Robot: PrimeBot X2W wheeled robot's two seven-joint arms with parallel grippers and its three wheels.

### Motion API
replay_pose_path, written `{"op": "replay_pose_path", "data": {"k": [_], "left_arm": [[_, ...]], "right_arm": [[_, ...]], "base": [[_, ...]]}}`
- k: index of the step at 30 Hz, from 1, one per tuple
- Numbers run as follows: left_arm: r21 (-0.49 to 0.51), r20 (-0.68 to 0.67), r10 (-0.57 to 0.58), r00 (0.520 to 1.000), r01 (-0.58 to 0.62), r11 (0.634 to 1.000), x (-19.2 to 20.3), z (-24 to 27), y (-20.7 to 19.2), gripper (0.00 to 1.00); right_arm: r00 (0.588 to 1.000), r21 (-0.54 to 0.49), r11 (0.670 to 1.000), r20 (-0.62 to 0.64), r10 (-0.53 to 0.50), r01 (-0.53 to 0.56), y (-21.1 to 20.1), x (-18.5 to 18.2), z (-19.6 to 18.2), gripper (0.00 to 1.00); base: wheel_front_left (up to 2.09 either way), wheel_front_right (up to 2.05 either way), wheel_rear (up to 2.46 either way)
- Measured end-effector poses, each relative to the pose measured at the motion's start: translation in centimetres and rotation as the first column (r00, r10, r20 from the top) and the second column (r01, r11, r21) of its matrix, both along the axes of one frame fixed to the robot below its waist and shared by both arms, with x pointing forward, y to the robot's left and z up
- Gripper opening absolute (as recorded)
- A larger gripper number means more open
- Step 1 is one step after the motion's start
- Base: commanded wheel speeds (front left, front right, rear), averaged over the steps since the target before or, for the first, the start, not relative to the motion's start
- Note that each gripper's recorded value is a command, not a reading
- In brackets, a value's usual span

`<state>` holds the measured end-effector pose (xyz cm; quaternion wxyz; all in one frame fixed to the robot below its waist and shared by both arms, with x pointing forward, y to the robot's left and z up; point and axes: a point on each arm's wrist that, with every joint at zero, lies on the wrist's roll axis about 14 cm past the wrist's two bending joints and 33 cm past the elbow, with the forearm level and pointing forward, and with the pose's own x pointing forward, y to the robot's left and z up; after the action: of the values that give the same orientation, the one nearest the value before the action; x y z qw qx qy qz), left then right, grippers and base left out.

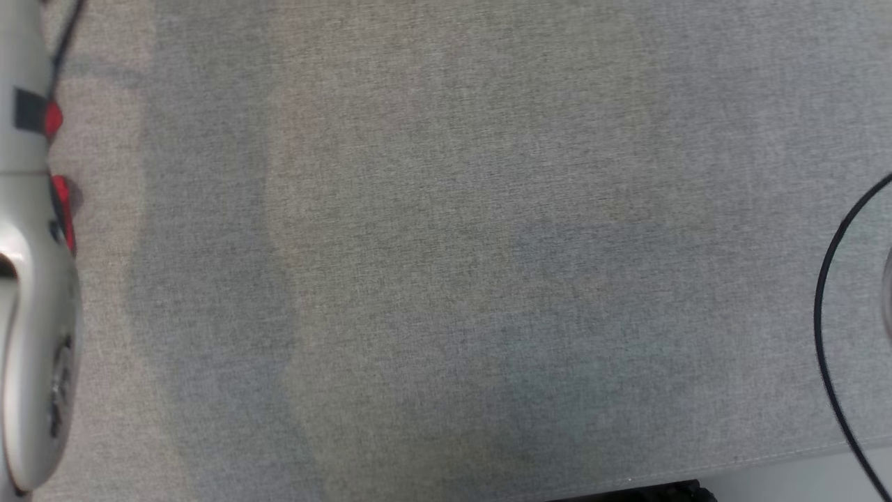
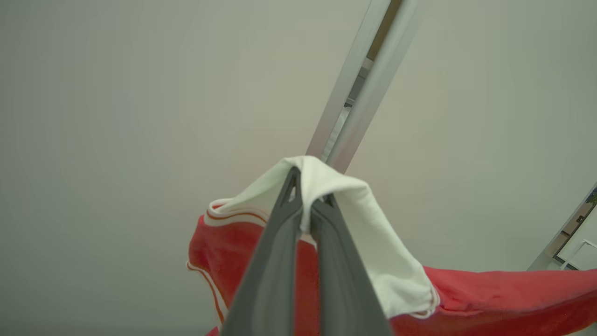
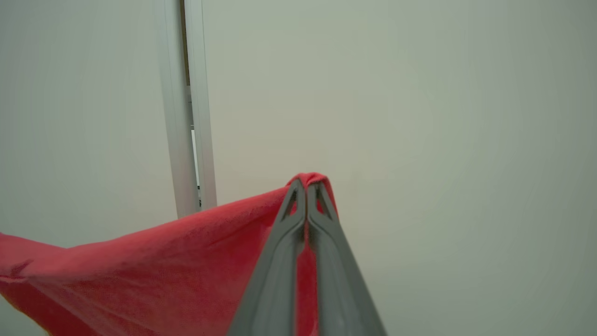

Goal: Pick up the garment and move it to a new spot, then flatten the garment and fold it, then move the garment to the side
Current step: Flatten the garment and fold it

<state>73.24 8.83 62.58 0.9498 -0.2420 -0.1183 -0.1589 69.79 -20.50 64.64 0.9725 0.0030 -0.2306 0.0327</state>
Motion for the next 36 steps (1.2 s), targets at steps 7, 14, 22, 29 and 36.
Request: {"op": "replay_pose_path", "data": {"k": [7, 14, 22, 29, 36], "left_arm": [[0.079, -0.226, 0.024, 0.974, -0.006, 0.997, -2.8, -11.4, 1.5, 0.00], [0.121, -0.343, 0.007, 0.939, 0.036, 0.992, -8.3, -16.3, 2.1, 0.00], [0.230, -0.386, 0.009, 0.922, 0.087, 0.969, -15.1, -17.9, 3.9, 0.00], [0.272, -0.446, -0.045, 0.894, 0.184, 0.945, -21.5, -18.6, 3.5, 0.00], [0.276, -0.469, -0.111, 0.876, 0.265, 0.924, -26.7, -17.8, 2.8, 0.00]], "right_arm": [[0.976, 0.038, 0.998, -0.213, 0.050, -0.043, 0.9, -2.6, -10.4, 0.00], [0.931, 0.064, 0.995, -0.351, 0.096, -0.078, 1.6, -7.0, -15.0, 0.00], [0.891, 0.056, 0.993, -0.438, 0.120, -0.106, 1.4, -11.8, -16.2, 0.00], [0.851, -0.005, 0.987, -0.507, 0.135, -0.160, 1.2, -15.6, -16.7, 0.00], [0.816, -0.125, 0.967, -0.566, 0.114, -0.221, 0.0, -18.3, -16.7, 0.00]], "base": [[0.00, 0.00, 0.00], [0.00, 0.00, 0.00], [0.00, 0.00, 0.00], [0.00, 0.00, 0.00], [0.00, 0.00, 0.00]]}}
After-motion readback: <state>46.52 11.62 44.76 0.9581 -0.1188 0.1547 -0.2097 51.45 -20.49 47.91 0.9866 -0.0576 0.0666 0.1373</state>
